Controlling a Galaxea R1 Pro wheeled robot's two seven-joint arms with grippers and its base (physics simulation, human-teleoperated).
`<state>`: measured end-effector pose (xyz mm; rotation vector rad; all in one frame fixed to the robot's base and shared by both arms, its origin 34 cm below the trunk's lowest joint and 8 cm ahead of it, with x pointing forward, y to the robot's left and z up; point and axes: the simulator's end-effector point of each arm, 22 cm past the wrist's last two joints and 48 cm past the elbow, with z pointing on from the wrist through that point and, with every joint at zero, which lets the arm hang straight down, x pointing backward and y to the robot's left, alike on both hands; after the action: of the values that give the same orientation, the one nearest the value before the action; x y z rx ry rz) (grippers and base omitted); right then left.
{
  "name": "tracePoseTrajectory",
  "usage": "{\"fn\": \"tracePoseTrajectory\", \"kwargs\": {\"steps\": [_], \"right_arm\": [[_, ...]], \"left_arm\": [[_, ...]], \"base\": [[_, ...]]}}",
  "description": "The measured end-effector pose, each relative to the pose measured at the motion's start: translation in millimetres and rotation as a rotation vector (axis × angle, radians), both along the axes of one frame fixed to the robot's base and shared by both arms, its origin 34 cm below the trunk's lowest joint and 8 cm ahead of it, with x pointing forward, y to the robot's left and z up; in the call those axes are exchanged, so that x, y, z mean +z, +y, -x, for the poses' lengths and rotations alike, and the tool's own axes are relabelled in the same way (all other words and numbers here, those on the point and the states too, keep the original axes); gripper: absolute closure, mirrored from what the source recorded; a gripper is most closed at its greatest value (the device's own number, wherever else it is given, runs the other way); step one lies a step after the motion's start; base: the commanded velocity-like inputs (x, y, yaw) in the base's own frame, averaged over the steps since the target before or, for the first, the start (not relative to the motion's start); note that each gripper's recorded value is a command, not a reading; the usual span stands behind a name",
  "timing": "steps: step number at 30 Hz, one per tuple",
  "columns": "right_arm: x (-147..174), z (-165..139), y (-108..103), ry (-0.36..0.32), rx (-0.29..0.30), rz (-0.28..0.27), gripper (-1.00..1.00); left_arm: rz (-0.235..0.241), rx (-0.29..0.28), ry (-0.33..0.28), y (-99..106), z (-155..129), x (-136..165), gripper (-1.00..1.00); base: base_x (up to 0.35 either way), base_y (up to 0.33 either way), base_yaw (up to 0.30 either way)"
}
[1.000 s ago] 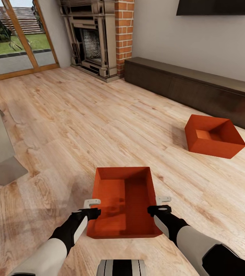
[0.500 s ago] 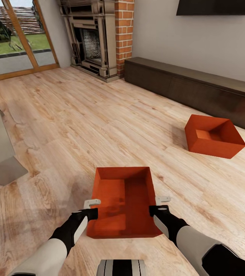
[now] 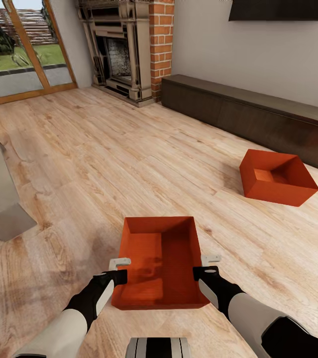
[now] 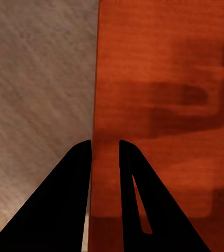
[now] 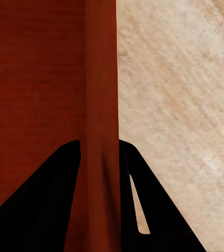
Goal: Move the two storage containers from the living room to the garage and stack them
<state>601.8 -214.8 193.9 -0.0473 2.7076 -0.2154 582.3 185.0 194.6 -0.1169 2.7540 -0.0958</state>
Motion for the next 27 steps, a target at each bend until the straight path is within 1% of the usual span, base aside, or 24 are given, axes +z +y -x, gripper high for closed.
{"fn": "tracePoseTrajectory", "kwargs": {"steps": [15,20,27], "right_arm": [[33.7,-8.9,0.5,-0.001,0.001,0.000,1.00],[45.7,-13.8,0.5,-0.014,-0.004,-0.004,1.00],[61.0,-17.4,-0.1,-0.014,-0.006,-0.004,1.00]], "left_arm": [[0.001,0.002,0.002,0.6,-8.1,33.1,1.00],[0.002,0.005,0.001,0.8,-11.2,44.4,1.00],[0.002,0.003,0.001,0.5,-15.2,60.0,1.00]], "base": [[0.000,0.000,0.000],[0.000,0.000,0.000],[0.000,0.000,0.000]]}}
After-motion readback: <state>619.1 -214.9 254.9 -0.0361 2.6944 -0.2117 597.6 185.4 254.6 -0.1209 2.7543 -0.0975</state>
